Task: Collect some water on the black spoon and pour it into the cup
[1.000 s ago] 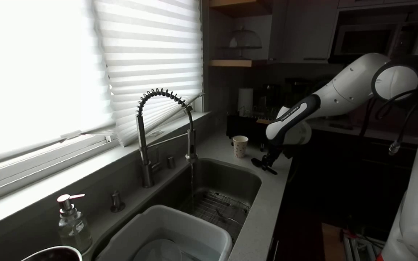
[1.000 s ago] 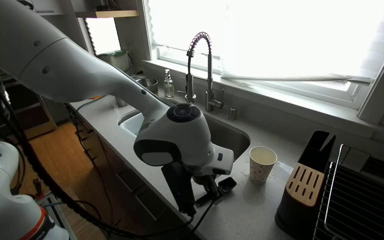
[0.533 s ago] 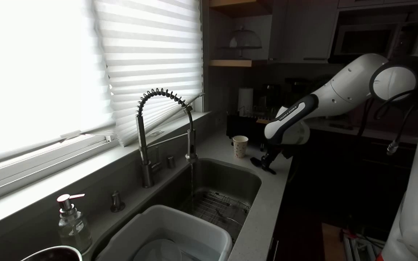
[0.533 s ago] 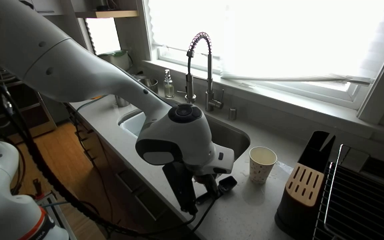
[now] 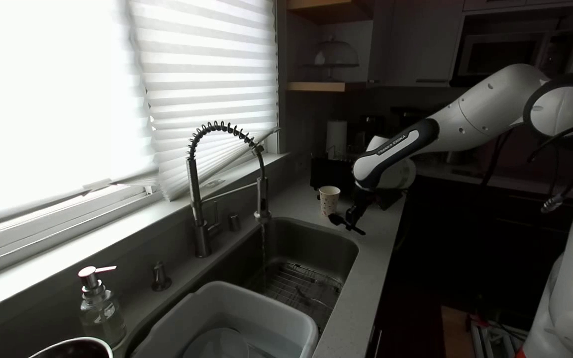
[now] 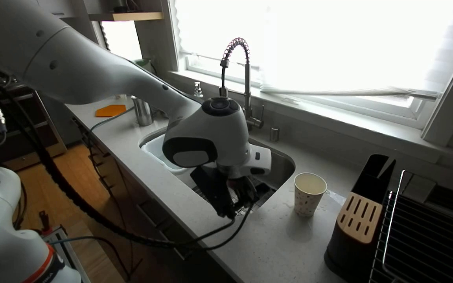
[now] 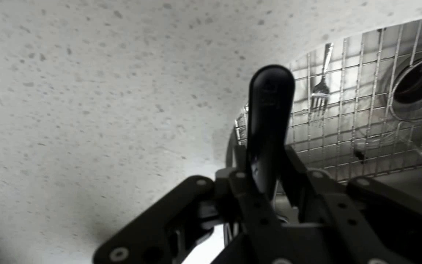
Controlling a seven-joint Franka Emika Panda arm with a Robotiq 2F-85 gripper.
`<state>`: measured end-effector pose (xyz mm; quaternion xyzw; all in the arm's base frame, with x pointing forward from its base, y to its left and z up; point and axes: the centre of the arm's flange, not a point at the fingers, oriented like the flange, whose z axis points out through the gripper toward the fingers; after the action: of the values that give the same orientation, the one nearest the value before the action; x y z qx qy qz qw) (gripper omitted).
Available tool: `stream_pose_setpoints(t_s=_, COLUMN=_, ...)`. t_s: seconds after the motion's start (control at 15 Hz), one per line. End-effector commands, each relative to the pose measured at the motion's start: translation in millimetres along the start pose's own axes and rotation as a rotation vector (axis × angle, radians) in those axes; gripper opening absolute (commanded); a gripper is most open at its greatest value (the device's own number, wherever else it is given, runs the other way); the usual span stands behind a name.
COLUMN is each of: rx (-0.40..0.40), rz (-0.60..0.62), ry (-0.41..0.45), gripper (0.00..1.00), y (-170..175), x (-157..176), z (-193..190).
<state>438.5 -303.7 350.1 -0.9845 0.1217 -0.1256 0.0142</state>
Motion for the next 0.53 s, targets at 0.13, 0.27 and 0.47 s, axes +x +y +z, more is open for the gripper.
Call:
stream_pose_setpoints(t_s=0.13, rx=0.027, rz=-0.125, ry=-0.036, gripper=0.06, y=-66, x=9, z=-21)
stream_pose_setpoints(t_s=0.27, rx=0.019, rz=-0.171, ry=-0.048, gripper=0.06, y=-85, x=16, z=-22)
stream_pose_setpoints(t_s=0.47, rx=0.028, rz=-0.179, ry=-0.027, gripper=0.26, y=-87, x=22, z=-17)
